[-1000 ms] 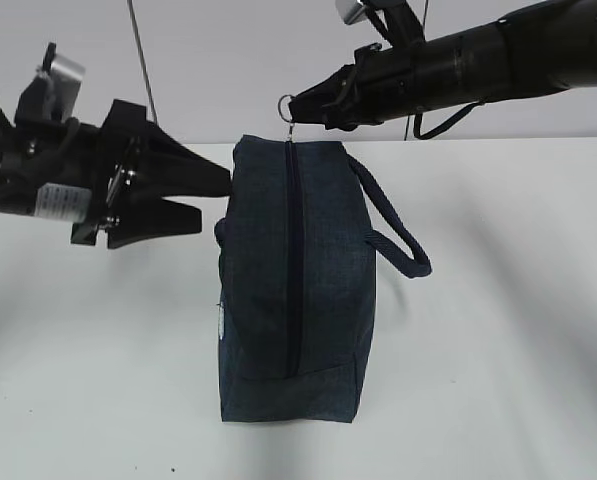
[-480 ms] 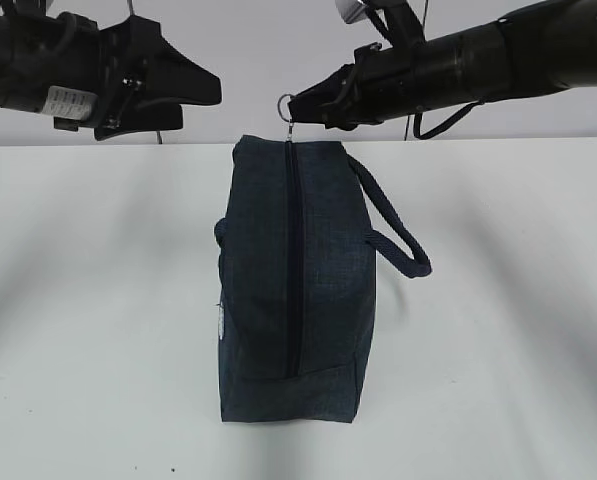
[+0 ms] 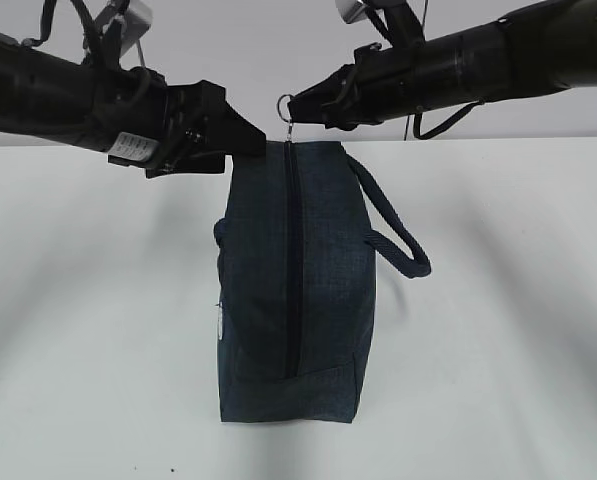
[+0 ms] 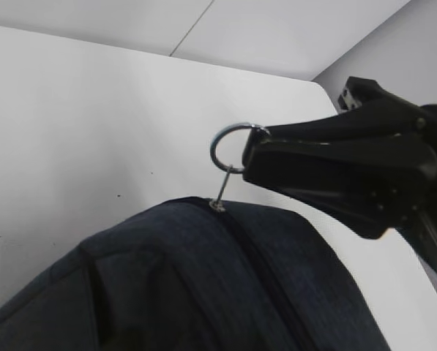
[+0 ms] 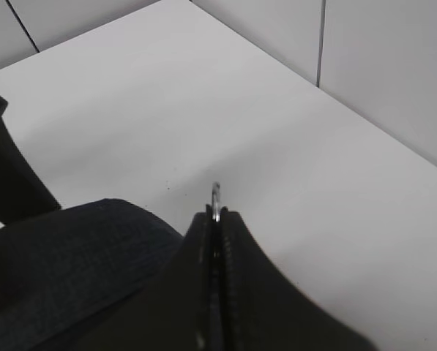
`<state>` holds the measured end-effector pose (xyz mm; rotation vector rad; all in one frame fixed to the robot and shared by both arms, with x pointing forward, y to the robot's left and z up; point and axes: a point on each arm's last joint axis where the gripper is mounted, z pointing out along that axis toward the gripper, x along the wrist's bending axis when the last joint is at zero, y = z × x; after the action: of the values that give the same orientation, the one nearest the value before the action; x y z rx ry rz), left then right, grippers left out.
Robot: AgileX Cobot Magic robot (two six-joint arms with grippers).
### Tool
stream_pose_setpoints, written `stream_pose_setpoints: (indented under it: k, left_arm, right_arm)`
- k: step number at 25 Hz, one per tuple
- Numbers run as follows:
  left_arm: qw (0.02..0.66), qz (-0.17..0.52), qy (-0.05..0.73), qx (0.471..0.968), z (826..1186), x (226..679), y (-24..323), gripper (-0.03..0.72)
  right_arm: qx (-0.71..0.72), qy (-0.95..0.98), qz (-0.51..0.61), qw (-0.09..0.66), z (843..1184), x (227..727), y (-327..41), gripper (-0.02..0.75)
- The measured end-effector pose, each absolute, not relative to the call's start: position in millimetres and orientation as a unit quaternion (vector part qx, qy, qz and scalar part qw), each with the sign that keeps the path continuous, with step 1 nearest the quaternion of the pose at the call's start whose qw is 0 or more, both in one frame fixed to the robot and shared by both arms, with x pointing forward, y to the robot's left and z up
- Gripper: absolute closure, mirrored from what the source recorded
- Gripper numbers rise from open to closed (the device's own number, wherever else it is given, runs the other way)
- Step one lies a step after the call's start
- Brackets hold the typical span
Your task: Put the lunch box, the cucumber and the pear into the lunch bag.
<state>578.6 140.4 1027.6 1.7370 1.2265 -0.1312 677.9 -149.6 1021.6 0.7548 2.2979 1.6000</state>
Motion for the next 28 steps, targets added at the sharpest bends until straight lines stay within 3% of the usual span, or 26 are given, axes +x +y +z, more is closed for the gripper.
stream_pose_setpoints:
  k: [5, 12, 13, 28]
  left_arm:
    - [0.48, -0.047, 0.506, 0.715, 1024.3, 586.6, 138.8, 0.347]
    - [0.473, -0.078, 0.5, 0.721, 1017.2, 585.3, 135.2, 0.639]
    - [0.474, -0.083, 0.499, 0.721, 1017.4, 584.6, 134.7, 0.654]
    - [0.484, -0.118, 0.452, 0.74, 1022.9, 577.6, 129.7, 0.664]
  right_arm:
    - [0.256, 0.787, 0.549, 0.117, 1021.7, 677.3, -149.2, 0.732]
    - [0.256, 0.787, 0.55, 0.116, 1021.8, 677.1, -149.1, 0.732]
    - [0.256, 0.787, 0.55, 0.116, 1021.8, 677.1, -149.1, 0.732]
    - [0.263, 0.787, 0.547, 0.111, 1020.7, 681.5, -177.5, 0.732]
